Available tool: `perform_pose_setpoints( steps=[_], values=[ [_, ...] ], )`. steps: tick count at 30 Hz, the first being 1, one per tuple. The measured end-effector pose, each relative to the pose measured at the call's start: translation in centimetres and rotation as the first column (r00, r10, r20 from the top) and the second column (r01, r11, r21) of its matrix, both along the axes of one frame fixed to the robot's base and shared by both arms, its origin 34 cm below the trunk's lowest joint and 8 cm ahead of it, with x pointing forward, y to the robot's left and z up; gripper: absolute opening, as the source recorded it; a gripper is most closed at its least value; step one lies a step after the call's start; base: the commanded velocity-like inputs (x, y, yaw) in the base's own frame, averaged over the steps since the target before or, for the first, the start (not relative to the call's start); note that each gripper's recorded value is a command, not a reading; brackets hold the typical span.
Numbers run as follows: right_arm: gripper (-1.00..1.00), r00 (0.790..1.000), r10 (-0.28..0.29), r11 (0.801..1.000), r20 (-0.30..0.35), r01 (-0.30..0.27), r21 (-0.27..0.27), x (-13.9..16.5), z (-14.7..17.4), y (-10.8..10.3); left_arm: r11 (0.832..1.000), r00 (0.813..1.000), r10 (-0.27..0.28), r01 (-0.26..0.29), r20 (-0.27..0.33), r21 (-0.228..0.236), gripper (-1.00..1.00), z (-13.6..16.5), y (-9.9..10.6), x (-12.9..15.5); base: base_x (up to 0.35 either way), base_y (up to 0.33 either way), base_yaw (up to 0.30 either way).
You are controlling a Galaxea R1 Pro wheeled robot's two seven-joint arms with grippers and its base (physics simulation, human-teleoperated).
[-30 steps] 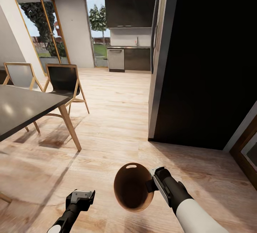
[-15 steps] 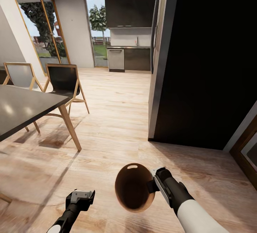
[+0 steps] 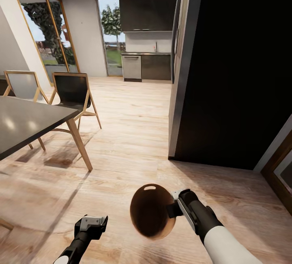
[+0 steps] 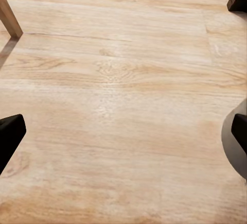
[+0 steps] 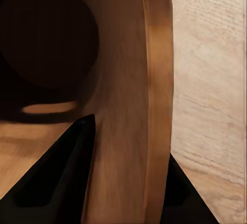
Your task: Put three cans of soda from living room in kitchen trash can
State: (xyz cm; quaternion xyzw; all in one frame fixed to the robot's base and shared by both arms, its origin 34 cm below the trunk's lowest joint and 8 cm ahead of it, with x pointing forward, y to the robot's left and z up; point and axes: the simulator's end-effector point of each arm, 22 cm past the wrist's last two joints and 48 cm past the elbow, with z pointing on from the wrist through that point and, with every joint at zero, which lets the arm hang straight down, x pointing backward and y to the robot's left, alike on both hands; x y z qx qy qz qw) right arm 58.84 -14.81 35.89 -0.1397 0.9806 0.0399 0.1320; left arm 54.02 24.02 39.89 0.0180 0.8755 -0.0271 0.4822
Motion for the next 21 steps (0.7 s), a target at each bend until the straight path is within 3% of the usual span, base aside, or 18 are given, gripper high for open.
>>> perform_pose_setpoints(
  steps=[3, 5, 6, 8, 10, 13, 14, 16, 18, 21],
  values=[
    [-1.0, 0.999, -0.011, 0.999, 0.031, 0.012, -0.036, 1.1, 0.5, -3.1, 1.0, 1.0, 0.0, 0.0, 0.0, 0.0, 1.0, 0.0, 0.0, 0.0, 0.0, 0.0, 0.0],
    [-1.0, 0.998, -0.034, 0.998, 0.056, 0.038, -0.059, 1.9, 1.1, -6.5, 1.0, 1.0, 0.0, 0.0, -0.001, 0.0, 1.0, 0.0, 0.0, 0.0, 0.0, 0.0, 0.0],
    [-1.0, 0.998, -0.025, 0.995, 0.062, 0.031, -0.1, 2.0, 1.1, -8.1, 1.0, 1.0, 0.0, 0.0, -0.001, 0.0, 1.0, 0.0, 0.0, 0.0, 0.0, 0.0, 0.0],
    [-1.0, 0.998, -0.03, 0.992, 0.055, 0.036, -0.119, 1.6, 0.9, -10.9, 1.0, 1.0, 0.0, 0.0, 0.0, 0.0, 1.0, 0.0, 0.0, 0.0, 0.0, 0.0, 0.0],
    [-1.0, 0.998, -0.058, 0.996, 0.024, 0.059, -0.073, 0.7, 0.6, -13.2, 1.0, 1.0, 0.0, 0.0, 0.0, 0.0, 1.0, 0.0, 0.0, 0.0, 0.0, 0.0, 0.0],
    [-1.0, 0.998, -0.067, 0.992, 0.022, 0.069, -0.109, 0.0, 0.5, -17.6, 1.0, 1.0, 0.0, 0.0, 0.001, 0.0, 1.0, 0.0, 0.0, 0.0, 0.0, 0.0, 0.0],
    [-1.0, 0.998, -0.053, 0.987, 0.036, 0.058, -0.149, 0.1, 0.7, -19.1, 1.0, 1.0, 0.0, 0.0, 0.001, 0.0, 1.0, 0.0, 0.0, 0.0, 0.0, 0.0, 0.0],
    [-1.0, 0.998, -0.05, 0.985, 0.048, 0.057, -0.164, -0.2, 0.6, -21.0, 1.0, 1.0, 0.0, 0.0, 0.001, -0.001, 1.0, 0.0, 0.0, 0.0, 0.0, 0.0, 0.0],
    [-1.0, 0.993, -0.109, 0.988, 0.049, 0.114, -0.107, -1.0, 0.3, -22.3, 1.0, 1.0, 0.0, 0.0, 0.001, 0.0, 1.0, 0.0, 0.0, 0.0, 0.0, 0.0, 0.0],
    [-1.0, 0.987, -0.151, 0.986, 0.05, 0.154, -0.069, -1.4, 0.6, -23.8, 1.0, 1.0, 0.0, 0.0, 0.002, -0.001, 1.0, 0.0, 0.0, 0.0, 0.0, 0.0, 0.0]
  ],
)
